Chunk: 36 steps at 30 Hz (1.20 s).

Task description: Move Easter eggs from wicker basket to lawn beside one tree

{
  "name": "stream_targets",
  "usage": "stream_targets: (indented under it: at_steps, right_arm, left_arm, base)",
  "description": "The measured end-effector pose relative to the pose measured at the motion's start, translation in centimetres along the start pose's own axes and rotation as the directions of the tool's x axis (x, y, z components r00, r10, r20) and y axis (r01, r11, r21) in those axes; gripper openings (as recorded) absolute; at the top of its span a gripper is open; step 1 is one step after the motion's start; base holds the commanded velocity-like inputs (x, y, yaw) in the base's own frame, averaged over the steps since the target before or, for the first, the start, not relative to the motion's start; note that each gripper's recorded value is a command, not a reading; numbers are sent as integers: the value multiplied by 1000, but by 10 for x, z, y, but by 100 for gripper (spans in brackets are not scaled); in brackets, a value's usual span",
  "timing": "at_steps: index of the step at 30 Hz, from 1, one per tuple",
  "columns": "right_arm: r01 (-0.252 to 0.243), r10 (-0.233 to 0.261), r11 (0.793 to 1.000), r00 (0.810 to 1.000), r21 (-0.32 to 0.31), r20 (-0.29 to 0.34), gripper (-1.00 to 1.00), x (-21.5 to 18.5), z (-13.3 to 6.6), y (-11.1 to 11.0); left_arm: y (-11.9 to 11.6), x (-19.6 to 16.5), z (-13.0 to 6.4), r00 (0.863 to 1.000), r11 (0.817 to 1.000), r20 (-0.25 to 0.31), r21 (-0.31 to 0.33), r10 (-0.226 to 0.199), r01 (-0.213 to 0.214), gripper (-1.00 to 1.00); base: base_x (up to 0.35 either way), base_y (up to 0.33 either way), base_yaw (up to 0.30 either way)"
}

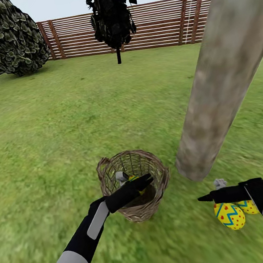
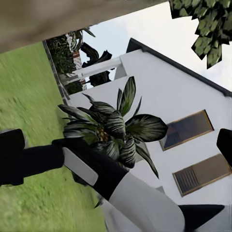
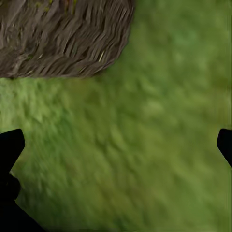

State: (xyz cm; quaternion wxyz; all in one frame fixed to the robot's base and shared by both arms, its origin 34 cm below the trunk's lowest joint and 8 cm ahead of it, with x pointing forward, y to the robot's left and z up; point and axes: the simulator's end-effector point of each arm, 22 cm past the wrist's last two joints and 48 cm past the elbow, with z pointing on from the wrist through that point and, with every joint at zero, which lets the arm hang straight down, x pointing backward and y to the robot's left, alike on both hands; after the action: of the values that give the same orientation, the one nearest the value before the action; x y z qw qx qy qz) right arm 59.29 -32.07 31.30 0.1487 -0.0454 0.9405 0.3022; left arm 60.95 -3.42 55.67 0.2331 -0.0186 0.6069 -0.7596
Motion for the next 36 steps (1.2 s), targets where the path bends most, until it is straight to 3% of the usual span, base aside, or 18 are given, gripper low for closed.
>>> stream_targets:
  at_steps: [2,5,8,12,17,23,36]
  right_arm:
    - [-3,4,990,1000,-139,10,100,-3,-13,25]
    - [11,4,974,998,-225,68,100,-20,-35,39]
    - [2,31,973,990,-231,141,100,-41,-55,39]
    - [-57,95,973,983,-226,160,100,-52,-69,35]
    - [-60,102,974,978,-220,184,100,-61,-76,36]
    - [-90,179,944,948,-318,262,100,-85,-86,53]
    - [-94,195,934,942,-345,273,100,-88,-88,59]
  left_arm:
    - [-1,0,-1,1000,1000,0,5,1,-1,100]
    - [-4,-1,-3,1000,1000,-1,19,1,-1,100]
    - [-7,-2,-4,1000,1000,-1,31,5,-5,100]
    - [-8,-2,-4,1000,999,-2,34,5,-5,100]
    - [-8,-1,-3,1000,999,-2,33,2,-1,100]
    - [-7,1,-1,1000,999,-2,36,-2,2,100]
    - [-11,2,2,1000,999,-5,41,3,-3,100]
  base:
    - [12,10,0]
    - [4,3,0]
    - [23,28,0]
    - [143,202,0]
    - [196,255,0]
    - [82,104,0]
    - [2,2,0]
